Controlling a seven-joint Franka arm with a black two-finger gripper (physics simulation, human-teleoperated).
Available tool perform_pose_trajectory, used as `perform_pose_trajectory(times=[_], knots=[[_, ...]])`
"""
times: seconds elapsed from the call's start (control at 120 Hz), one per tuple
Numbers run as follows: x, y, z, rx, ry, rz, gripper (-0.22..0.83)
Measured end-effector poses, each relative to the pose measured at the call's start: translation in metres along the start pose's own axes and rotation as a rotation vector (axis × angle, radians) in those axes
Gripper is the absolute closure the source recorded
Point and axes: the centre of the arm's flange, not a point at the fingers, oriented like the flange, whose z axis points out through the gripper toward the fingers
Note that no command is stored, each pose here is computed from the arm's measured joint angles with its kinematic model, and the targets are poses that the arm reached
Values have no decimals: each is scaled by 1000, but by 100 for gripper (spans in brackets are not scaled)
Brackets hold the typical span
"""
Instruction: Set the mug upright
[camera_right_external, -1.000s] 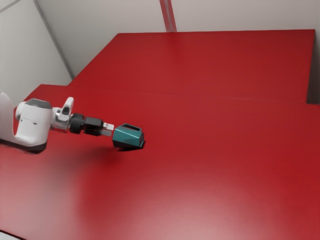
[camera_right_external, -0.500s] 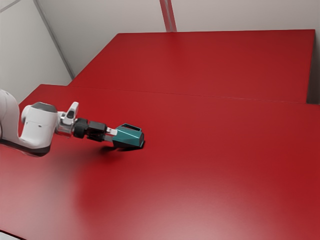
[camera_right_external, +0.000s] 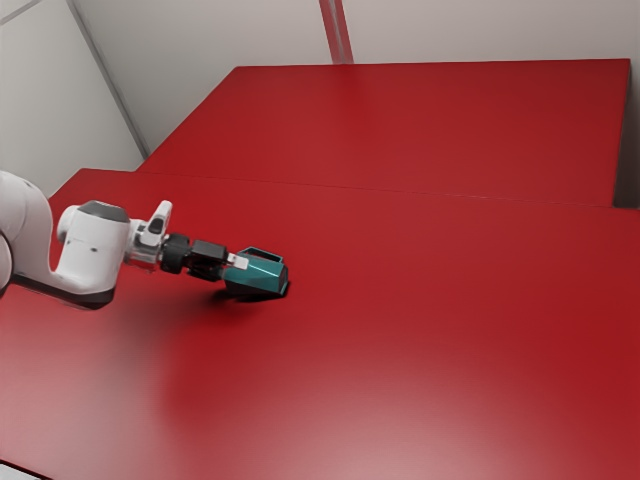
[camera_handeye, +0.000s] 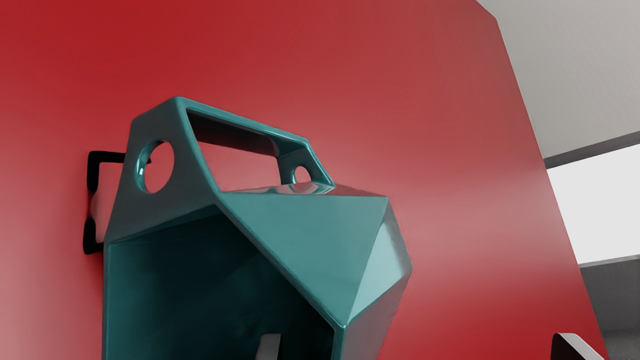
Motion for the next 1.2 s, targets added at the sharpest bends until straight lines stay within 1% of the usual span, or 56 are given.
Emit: perform_pose_trajectory(times=[0.342, 0.408, 0.442, 0.542, 0.708, 0.808, 0.883, 1.017, 1.2], knots=[[1, 6, 16, -10, -24, 3, 2], [1, 6, 18, -12, -27, 2, 3], [1, 7, 19, -12, -28, 1, 6], [2, 7, 19, -12, -28, 0, 17], [3, 8, 19, -12, -28, -1, 40], [9, 11, 16, -8, -23, 11, 55], [10, 12, 16, -7, -25, 13, 63], [11, 12, 16, -5, -28, 16, 71], [16, 22, 16, 3, -31, 38, 76]])
